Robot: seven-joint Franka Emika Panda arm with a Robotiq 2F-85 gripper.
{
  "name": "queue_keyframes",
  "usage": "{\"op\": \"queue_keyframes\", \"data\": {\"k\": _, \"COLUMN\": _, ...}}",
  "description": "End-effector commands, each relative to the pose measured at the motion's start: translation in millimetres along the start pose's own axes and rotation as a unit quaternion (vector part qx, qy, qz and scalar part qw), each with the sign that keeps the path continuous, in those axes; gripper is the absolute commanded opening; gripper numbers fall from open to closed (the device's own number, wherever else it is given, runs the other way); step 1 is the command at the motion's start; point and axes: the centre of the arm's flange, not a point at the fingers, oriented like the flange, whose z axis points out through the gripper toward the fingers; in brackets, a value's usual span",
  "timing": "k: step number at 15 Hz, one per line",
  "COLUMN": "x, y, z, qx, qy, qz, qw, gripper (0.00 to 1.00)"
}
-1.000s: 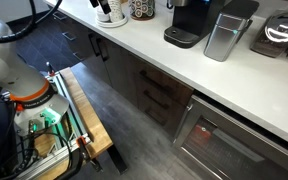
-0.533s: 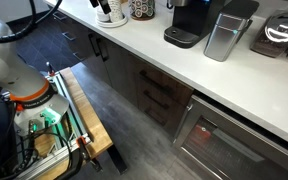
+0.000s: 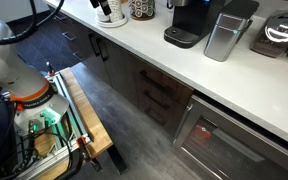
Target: Open the topmost drawer on the right
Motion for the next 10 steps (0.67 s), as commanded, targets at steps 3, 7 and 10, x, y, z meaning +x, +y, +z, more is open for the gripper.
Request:
{"op": "queue_keyframes", "data": {"k": 3, "x": 8.3, "y": 32.8, "z": 78.8, "qx": 0.109, "qy": 0.029, "qz": 0.091, "qw": 0.9894, "gripper": 1.00}}
{"op": "queue_keyframes", "data": {"k": 7, "x": 12.5, "y": 45.1, "z": 145.7, "qx": 0.182, "qy": 0.046, "qz": 0.180, "qw": 0.9657, "gripper": 1.00}}
{"op": "queue_keyframes", "data": {"k": 10, "x": 18.4, "y": 54.1, "z": 192.1, "qx": 0.229, "qy": 0.048, "qz": 0.241, "qw": 0.9418, "gripper": 1.00}}
